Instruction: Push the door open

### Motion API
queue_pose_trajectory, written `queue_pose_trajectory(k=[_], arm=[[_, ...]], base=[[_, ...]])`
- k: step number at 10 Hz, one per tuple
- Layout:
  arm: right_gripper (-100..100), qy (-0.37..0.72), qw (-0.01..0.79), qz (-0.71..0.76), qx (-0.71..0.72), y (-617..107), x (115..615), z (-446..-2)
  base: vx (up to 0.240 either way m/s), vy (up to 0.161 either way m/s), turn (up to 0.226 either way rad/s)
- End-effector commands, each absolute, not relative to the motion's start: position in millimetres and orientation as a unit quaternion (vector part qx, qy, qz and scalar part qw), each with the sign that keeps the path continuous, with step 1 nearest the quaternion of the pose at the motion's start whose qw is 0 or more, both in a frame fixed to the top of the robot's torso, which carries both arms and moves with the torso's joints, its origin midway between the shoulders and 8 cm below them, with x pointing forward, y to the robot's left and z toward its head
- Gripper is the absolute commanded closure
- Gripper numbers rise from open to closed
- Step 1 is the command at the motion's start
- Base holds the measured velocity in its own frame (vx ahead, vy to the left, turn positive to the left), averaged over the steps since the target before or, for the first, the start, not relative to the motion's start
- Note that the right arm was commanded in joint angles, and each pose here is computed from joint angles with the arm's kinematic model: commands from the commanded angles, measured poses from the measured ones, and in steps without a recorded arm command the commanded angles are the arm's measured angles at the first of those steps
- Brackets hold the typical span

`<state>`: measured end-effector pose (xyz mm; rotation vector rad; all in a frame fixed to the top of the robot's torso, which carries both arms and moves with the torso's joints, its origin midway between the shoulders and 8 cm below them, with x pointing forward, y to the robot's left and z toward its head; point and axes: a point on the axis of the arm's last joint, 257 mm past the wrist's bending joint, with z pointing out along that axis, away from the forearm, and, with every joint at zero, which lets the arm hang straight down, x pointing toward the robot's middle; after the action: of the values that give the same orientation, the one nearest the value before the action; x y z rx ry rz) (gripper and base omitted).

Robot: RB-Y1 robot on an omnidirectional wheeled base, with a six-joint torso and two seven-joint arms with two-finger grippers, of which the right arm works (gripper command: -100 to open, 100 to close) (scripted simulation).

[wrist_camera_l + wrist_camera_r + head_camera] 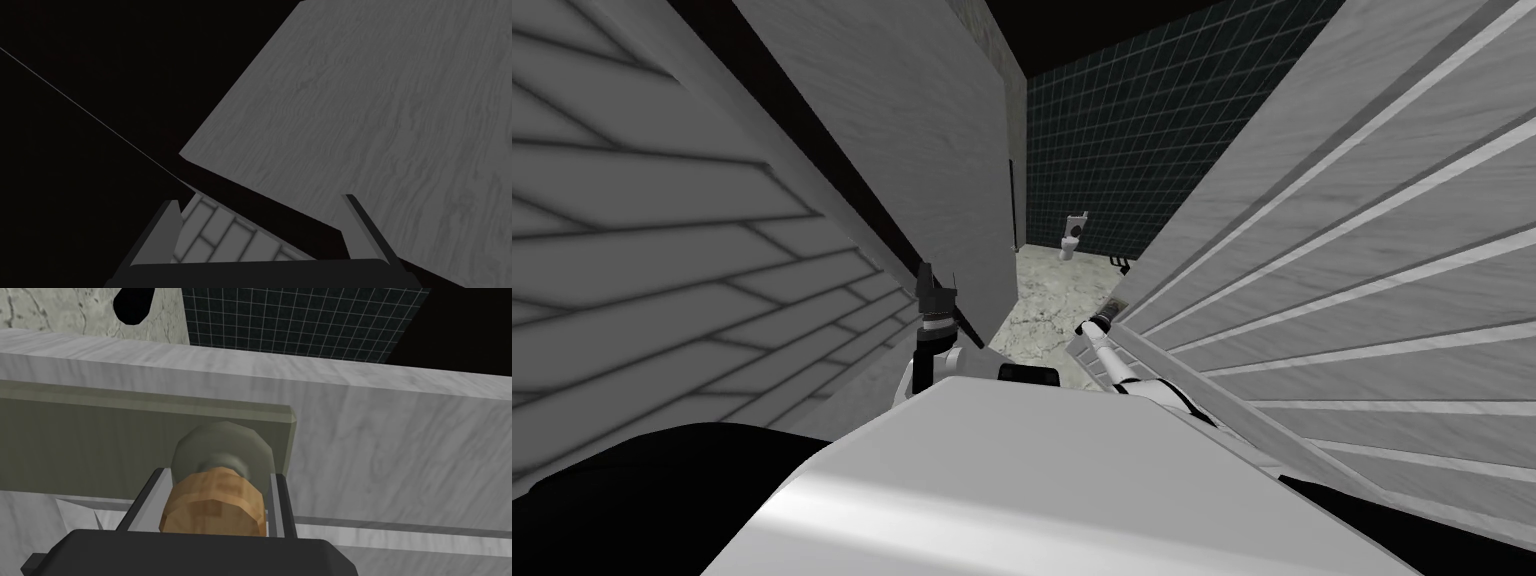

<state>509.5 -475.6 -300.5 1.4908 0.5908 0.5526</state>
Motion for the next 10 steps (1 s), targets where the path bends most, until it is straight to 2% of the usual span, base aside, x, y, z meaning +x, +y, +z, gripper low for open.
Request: queue_pose_trajectory(k=[1,5,10], arm=[[100,0.249,0.667,0.233,0.663,-490.0,503.1,-299.4],[100,0.221,0.675,0.209,0.672,-518.7,485.3,-298.9],[100,0.195,0.682,0.187,0.68,-543.4,467.9,-298.2]], base=[[0.176,-0.085,-0.04],[0.215,-0.079,-0.051],[0.168,-0.067,-0.041]])
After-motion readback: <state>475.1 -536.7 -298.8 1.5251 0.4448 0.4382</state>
